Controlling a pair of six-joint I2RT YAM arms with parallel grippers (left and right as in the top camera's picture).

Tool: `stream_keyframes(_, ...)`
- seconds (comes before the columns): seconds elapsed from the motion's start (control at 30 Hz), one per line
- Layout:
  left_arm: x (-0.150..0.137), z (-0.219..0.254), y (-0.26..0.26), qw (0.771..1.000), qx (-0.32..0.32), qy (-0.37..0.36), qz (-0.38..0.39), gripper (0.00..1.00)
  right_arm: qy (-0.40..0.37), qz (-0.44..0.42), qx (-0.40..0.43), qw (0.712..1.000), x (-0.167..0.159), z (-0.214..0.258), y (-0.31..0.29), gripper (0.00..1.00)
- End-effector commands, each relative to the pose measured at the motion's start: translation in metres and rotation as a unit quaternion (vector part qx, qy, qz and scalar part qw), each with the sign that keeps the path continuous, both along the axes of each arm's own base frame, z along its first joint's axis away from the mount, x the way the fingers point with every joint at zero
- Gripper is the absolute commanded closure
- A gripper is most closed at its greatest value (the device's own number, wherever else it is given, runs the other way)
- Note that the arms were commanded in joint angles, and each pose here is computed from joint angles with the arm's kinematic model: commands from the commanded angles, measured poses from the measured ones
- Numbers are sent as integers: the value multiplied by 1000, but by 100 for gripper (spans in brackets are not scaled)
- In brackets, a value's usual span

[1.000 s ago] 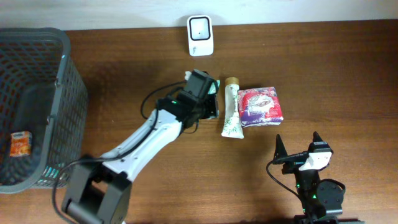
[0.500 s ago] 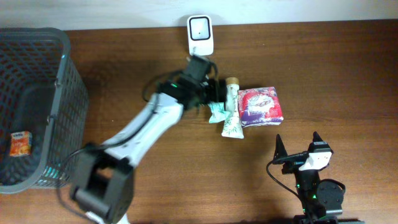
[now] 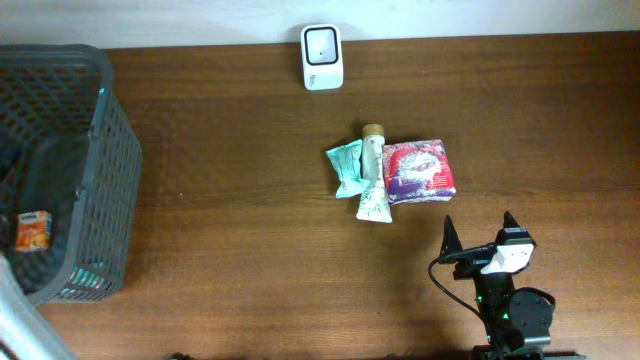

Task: Scan the item barcode
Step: 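Grasp the green wipes packet in the basket and set it beside the tube, then grasp the small teal Kleenex tissue pack and place it left of the wipes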

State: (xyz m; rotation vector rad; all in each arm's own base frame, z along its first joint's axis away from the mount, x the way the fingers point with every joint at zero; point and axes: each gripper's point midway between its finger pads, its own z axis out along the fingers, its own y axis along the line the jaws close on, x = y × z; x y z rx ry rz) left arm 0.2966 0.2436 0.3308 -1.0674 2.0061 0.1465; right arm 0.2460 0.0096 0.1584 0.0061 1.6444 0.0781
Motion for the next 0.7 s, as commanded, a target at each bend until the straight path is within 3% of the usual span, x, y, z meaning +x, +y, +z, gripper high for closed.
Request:
stream_keyframes(0.0, 2, -87, 22, 990, -92, 107, 24, 1, 2, 4, 2, 1000, 0, -2, 2, 2)
stream_keyframes(0.1, 8, -160, 10, 963, -194, 184, 14, 1, 2, 4, 2, 1000, 0, -2, 2, 1)
stream_keyframes(0.17, -6, -186, 8, 942, -230, 230, 79, 1, 2, 4, 2, 1000, 0, -2, 2, 1)
stream_keyframes(0.23, -33, -195, 15, 920, -201, 294, 165, 1, 2, 4, 2, 1000, 0, -2, 2, 1)
stream_keyframes(0.37, -40, -209, -5, 907, -222, 323, 153, 1, 2, 4, 2, 1000, 0, -2, 2, 1)
stream_keyframes(0.67, -72, -289, -18, 890, -220, 359, 176, 1, 2, 4, 2, 1000, 0, -2, 2, 1)
